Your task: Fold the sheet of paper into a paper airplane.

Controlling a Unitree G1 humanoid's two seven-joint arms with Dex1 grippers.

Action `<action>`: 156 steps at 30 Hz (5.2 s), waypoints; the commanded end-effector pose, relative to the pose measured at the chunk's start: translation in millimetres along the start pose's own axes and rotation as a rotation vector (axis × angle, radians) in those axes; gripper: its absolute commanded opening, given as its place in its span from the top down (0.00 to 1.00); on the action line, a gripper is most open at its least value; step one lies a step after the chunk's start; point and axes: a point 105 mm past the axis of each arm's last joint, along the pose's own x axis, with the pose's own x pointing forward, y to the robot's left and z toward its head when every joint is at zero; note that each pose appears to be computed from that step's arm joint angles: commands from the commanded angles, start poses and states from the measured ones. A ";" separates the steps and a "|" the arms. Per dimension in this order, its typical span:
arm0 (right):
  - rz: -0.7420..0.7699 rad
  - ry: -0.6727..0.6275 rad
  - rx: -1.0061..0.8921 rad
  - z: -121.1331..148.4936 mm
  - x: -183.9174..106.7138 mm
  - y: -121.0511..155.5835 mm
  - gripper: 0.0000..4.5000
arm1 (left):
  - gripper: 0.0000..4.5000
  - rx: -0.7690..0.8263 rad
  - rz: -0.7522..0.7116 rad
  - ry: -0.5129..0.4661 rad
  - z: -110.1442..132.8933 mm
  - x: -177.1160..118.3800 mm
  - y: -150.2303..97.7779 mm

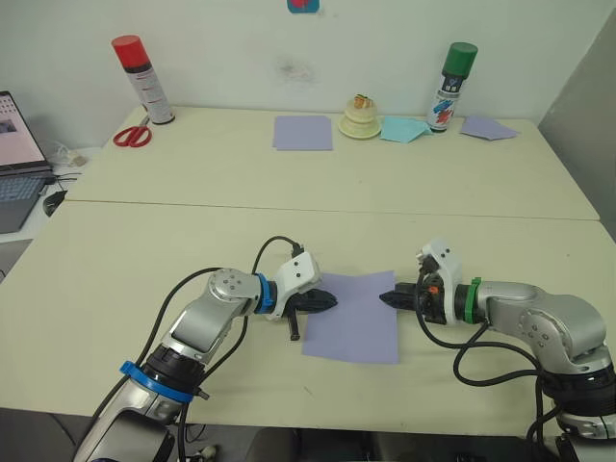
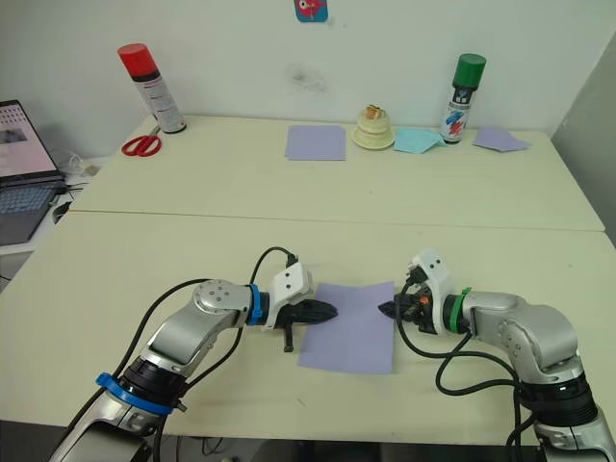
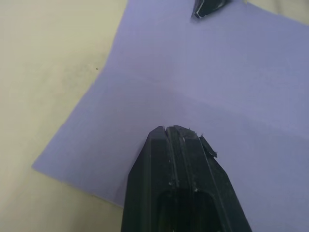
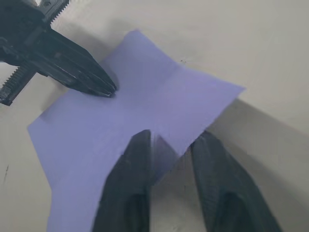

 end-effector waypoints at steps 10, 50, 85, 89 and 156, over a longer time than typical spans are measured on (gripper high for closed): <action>-0.033 -0.204 -0.349 57.8 -32.3 -10.2 0.57 | 1.00 0.061 0.013 -0.036 16.0 -1.5 5.9; -0.114 -0.188 0.248 21.3 6.9 -0.9 0.57 | 1.00 0.004 -0.002 0.031 -14.6 0.9 1.2; -0.176 -0.238 0.314 29.3 13.2 -9.3 0.64 | 1.00 -0.012 0.004 0.056 -23.0 -4.9 2.3; -0.178 -0.221 0.325 25.2 14.6 -10.6 0.64 | 1.00 -0.013 0.007 0.057 -23.8 -6.0 2.1; -0.105 -0.019 -1.025 -28.9 41.9 43.0 0.99 | 1.00 -0.062 0.032 0.068 -35.2 -11.6 3.0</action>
